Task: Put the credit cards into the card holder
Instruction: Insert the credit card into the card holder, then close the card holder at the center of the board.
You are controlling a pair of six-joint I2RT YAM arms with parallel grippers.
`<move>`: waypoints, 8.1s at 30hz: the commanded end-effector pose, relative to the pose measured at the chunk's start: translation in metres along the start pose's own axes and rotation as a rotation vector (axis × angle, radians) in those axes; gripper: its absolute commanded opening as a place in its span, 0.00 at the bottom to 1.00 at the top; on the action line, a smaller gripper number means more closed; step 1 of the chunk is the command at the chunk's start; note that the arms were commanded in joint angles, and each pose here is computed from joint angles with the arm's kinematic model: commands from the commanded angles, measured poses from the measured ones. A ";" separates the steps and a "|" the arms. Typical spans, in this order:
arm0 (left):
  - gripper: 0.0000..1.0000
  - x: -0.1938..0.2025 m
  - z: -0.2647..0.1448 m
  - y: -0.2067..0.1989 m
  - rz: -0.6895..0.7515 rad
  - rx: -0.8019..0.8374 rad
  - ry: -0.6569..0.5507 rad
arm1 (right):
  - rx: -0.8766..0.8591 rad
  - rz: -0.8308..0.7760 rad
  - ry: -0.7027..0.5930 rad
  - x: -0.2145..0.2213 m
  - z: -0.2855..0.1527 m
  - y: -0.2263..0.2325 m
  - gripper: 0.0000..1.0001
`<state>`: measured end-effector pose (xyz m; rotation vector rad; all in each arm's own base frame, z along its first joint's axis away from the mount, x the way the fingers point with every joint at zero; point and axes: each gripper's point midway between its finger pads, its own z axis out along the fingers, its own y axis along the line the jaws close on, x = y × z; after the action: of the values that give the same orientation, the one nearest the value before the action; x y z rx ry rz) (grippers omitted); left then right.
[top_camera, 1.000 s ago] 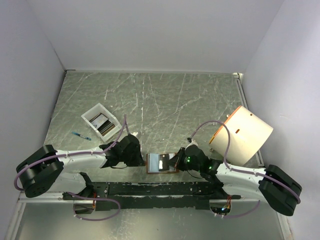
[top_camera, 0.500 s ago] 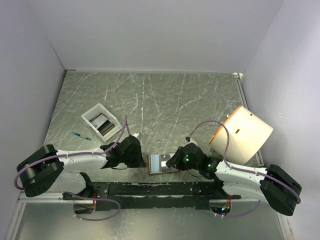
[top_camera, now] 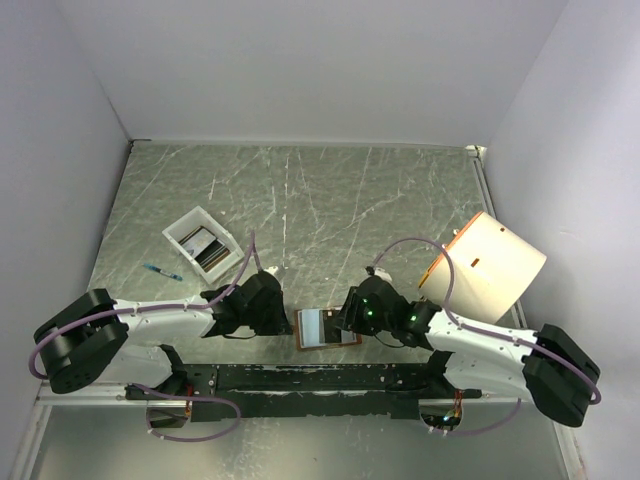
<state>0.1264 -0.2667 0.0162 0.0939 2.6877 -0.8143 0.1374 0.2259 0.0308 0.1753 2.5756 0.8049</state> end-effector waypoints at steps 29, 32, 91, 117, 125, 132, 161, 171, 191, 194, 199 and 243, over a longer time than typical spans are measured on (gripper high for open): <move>0.07 0.000 0.002 -0.012 0.016 0.043 0.008 | -0.064 -0.087 0.057 0.011 0.016 0.019 0.44; 0.07 0.000 0.002 -0.011 0.017 0.041 0.008 | -0.067 -0.088 0.062 0.013 0.017 0.020 0.44; 0.39 -0.026 -0.024 -0.011 0.039 -0.015 -0.111 | 0.190 -0.110 -0.044 -0.011 -0.022 -0.010 0.83; 0.24 -0.007 0.005 -0.005 0.082 0.003 -0.019 | -0.010 0.022 -0.025 0.008 -0.002 0.006 0.88; 0.23 -0.008 0.006 -0.005 0.082 0.001 -0.020 | -0.092 0.029 -0.055 0.001 -0.010 0.023 0.87; 0.23 -0.007 0.007 -0.006 0.079 0.005 -0.016 | -0.113 0.029 -0.066 -0.002 -0.015 0.028 0.87; 0.23 -0.011 0.009 -0.019 0.068 0.056 -0.022 | -0.272 -0.029 -0.040 -0.007 -0.029 0.071 0.83; 0.23 -0.011 0.009 -0.021 0.064 0.057 -0.020 | -0.353 -0.048 -0.048 -0.009 -0.039 0.087 0.82; 0.23 -0.020 0.015 -0.039 0.070 0.116 -0.033 | -0.460 -0.114 -0.010 -0.002 -0.039 0.107 0.76; 0.23 -0.025 0.013 -0.054 0.072 0.174 -0.045 | -0.412 -0.128 -0.029 -0.006 -0.031 0.100 0.69; 0.28 -0.043 -0.009 -0.056 0.052 0.145 -0.126 | -0.346 -0.157 -0.041 -0.008 -0.019 0.090 0.45; 0.38 -0.043 -0.012 -0.028 0.043 0.160 -0.022 | -0.070 -0.269 0.054 -0.006 0.012 0.062 0.39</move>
<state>0.1579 -0.2654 0.0440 0.1220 2.6077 -0.8888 0.1436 0.2818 0.0416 -0.2110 2.5815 0.8031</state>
